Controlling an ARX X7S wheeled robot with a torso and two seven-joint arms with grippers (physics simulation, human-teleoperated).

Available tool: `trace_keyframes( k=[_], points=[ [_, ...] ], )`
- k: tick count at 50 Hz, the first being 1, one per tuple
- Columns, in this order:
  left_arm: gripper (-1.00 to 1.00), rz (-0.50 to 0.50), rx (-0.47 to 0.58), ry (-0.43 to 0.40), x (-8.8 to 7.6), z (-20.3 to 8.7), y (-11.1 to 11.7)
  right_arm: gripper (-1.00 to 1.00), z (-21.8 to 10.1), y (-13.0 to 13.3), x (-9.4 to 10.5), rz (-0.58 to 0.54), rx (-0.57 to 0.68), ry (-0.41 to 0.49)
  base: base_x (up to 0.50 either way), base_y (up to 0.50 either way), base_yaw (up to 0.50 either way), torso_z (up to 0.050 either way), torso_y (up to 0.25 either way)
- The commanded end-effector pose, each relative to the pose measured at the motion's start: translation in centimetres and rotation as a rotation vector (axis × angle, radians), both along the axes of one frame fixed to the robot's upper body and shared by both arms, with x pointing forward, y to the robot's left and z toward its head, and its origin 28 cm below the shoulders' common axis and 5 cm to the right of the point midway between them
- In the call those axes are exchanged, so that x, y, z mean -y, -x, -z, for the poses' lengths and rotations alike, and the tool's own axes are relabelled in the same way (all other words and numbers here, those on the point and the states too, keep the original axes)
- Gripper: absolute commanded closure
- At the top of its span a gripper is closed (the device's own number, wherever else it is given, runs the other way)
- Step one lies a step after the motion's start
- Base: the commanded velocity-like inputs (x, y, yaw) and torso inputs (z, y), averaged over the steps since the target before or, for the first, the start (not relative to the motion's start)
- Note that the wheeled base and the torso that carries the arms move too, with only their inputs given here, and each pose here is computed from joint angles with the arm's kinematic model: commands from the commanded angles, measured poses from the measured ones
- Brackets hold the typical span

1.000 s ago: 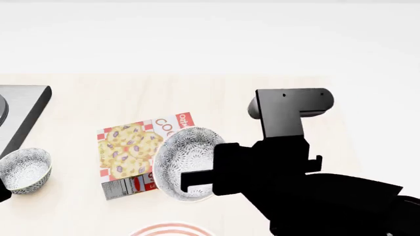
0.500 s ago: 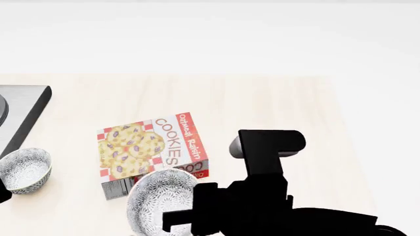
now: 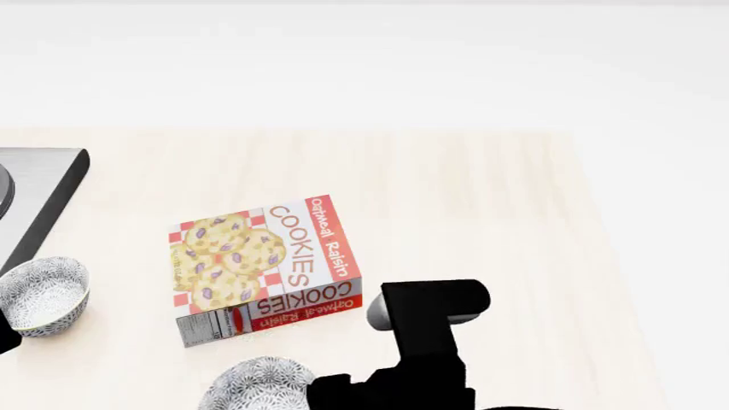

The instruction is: Pick the akita bowl next to the plate and place it on the plate.

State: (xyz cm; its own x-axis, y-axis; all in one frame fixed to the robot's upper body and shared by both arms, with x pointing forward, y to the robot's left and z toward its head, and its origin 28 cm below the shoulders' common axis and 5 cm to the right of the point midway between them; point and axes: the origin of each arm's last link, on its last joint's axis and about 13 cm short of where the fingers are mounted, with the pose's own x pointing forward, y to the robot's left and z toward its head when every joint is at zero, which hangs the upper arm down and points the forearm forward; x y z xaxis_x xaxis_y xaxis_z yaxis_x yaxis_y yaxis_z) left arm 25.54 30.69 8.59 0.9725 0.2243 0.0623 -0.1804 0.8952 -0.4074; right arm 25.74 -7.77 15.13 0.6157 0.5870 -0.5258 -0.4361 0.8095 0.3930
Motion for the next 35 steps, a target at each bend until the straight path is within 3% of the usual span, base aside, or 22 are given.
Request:
trace_keyframes(
  k=[1,35],
  points=[
    [-1.0,0.0,0.0,0.0,0.0,-0.2,0.1,1.0,1.2,0.3,-0.3,-0.04,-0.024,-0.008,0.0,0.0,0.0,0.0,0.0],
    [-1.0,0.0,-0.001,0.0,0.0,0.0,-0.1,1.0,3.8,0.4,-0.7,-0.093,-0.047,0.061,0.0,0.0,0.0,0.0,0.0]
  ],
)
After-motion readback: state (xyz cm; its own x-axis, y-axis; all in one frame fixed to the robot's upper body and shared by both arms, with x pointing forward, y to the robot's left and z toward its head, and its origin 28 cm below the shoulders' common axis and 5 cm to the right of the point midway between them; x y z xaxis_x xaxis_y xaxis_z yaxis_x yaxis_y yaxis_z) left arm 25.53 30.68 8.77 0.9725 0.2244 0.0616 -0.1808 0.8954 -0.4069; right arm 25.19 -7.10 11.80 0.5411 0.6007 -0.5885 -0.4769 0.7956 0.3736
